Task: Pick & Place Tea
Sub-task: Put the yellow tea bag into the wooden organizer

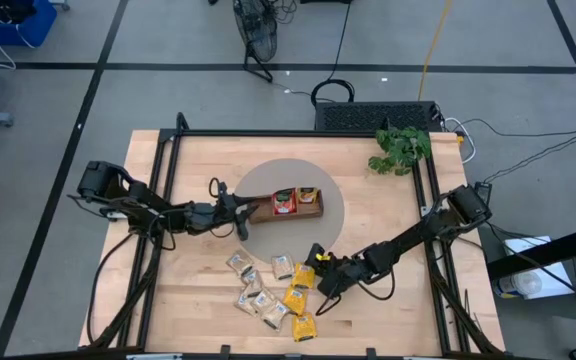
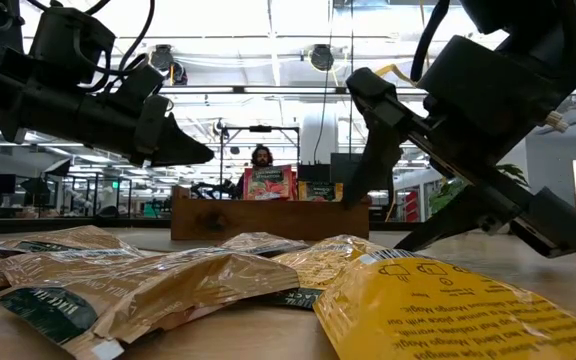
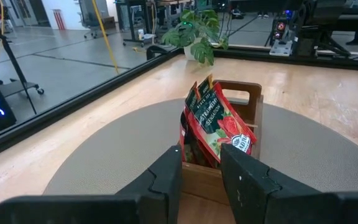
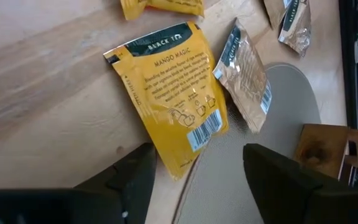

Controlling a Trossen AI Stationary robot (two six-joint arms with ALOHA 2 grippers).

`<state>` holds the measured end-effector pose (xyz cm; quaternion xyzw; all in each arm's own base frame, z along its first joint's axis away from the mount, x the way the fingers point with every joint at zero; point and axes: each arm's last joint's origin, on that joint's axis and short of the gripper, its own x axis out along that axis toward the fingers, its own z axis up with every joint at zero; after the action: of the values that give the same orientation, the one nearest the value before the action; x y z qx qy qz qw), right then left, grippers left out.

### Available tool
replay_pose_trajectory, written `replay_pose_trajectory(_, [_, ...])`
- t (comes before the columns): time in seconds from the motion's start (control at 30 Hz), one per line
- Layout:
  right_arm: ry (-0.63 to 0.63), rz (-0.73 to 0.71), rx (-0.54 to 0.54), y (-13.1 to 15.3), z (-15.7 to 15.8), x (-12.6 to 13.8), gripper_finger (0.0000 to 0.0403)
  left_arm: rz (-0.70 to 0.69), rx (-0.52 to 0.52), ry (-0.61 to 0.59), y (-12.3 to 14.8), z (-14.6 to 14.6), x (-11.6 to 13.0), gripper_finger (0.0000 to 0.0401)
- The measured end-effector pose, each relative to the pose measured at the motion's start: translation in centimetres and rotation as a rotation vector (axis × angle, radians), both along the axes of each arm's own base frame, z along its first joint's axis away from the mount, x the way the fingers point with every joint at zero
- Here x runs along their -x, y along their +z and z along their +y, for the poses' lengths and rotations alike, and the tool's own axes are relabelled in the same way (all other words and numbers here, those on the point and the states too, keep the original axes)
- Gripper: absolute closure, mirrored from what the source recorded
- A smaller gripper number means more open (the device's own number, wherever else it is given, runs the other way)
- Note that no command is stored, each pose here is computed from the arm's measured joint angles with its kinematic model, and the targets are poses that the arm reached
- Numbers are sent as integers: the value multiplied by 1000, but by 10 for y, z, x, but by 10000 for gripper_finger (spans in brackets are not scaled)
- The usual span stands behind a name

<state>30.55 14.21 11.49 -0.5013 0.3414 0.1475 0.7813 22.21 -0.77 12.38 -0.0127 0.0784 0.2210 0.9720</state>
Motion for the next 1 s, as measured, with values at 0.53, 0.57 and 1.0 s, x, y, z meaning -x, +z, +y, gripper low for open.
replay_pose_trajectory(0.53, [-12, -71, -135, 5, 5, -5, 396, 0, 0, 0, 0, 0, 0, 286])
replay_pose_trajectory(0.57, [-16, -79, -144, 5, 5, -5, 397, 0, 0, 0, 0, 0, 0, 286])
replay_pose_trajectory(1.0, [-203, -185, -425, 40, 4, -2, 403, 0, 0, 0, 0, 0, 0, 286])
